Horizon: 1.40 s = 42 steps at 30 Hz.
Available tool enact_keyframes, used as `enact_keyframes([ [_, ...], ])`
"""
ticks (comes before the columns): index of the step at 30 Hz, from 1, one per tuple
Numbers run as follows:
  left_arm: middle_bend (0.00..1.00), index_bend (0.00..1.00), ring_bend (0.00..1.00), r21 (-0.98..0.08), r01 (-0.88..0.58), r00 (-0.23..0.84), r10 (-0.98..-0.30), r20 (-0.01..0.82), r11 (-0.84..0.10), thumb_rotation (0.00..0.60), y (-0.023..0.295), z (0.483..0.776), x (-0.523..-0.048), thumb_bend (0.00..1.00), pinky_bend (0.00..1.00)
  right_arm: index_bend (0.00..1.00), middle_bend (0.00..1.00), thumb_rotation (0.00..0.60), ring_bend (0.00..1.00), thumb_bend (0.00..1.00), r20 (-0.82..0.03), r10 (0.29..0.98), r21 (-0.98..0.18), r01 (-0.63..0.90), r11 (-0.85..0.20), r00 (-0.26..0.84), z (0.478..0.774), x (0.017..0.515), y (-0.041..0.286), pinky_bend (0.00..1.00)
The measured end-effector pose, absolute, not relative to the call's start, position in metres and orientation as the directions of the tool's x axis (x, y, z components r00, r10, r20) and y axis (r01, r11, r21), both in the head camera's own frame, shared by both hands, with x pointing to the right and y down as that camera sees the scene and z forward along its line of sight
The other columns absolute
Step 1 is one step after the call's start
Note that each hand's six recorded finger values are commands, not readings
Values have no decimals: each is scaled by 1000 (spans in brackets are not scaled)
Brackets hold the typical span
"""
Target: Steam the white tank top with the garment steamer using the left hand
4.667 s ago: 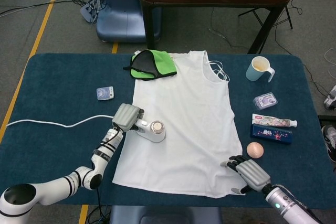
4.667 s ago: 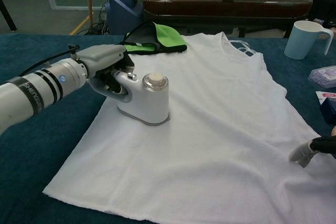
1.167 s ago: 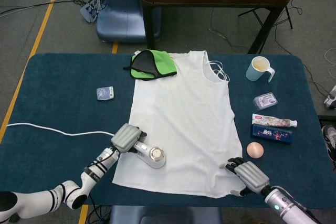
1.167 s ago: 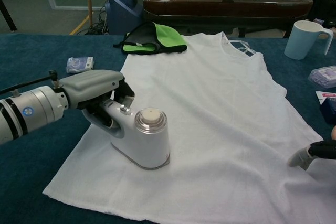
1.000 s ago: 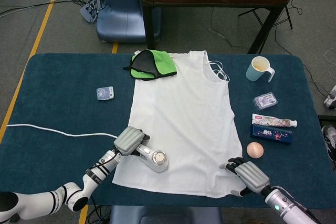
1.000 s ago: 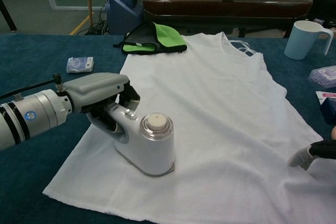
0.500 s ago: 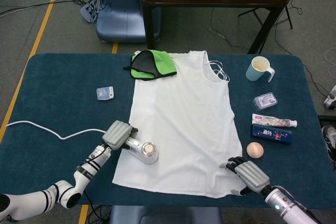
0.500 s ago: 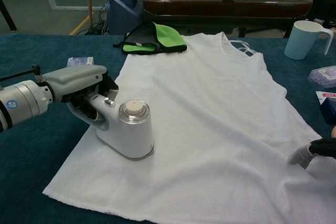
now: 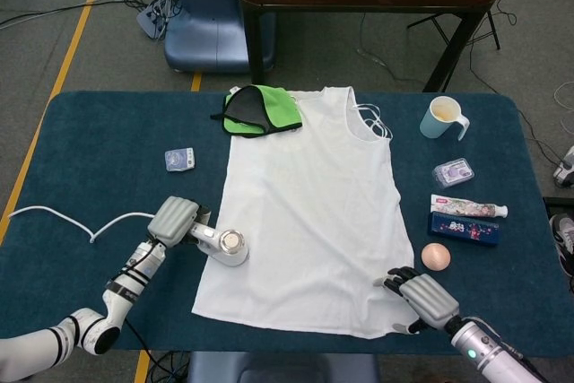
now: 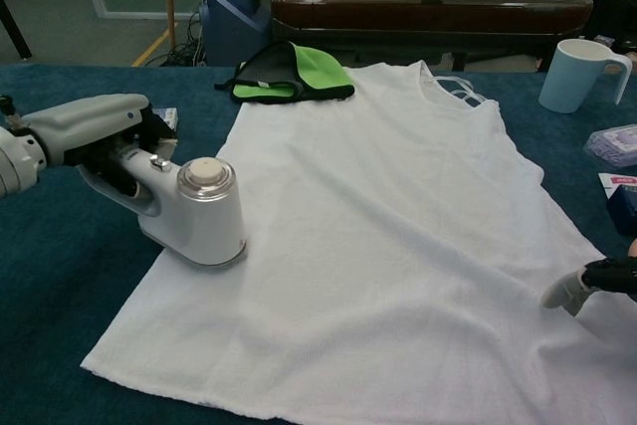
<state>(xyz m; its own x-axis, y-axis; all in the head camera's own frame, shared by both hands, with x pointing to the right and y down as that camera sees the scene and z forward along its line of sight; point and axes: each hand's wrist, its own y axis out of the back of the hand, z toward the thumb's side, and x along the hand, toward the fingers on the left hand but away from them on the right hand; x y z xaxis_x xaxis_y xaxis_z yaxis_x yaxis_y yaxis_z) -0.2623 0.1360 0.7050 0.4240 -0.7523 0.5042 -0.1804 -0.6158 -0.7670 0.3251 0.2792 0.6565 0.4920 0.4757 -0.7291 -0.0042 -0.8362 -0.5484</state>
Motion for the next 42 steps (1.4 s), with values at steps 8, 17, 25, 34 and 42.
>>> enact_keyframes([
  [8,686,773,562,-781,-243,347,-804,483,-575,600,125,686,-303,199,589,230,287,600,162,168,-702,509,-578,21,-816,498,652,323,271,155],
  [17,675,765,554,-795,-236,257,-825,504,-559,600,124,692,-350,199,589,159,257,600,163,162,-632,574,-641,66,-765,521,642,316,256,155],
  [25,653,734,545,-803,-219,210,-830,517,-555,600,128,702,-381,198,589,90,212,600,122,144,-553,656,-711,119,-693,514,623,313,234,148],
  [34,579,646,502,-784,-219,200,-813,547,-581,600,138,716,-391,199,575,74,207,600,109,125,-453,767,-819,126,-559,454,590,328,193,133],
  [42,234,204,182,-769,-175,208,-787,581,-615,600,143,716,-388,197,370,71,207,600,108,124,-443,788,-829,139,-542,429,583,336,188,132],
])
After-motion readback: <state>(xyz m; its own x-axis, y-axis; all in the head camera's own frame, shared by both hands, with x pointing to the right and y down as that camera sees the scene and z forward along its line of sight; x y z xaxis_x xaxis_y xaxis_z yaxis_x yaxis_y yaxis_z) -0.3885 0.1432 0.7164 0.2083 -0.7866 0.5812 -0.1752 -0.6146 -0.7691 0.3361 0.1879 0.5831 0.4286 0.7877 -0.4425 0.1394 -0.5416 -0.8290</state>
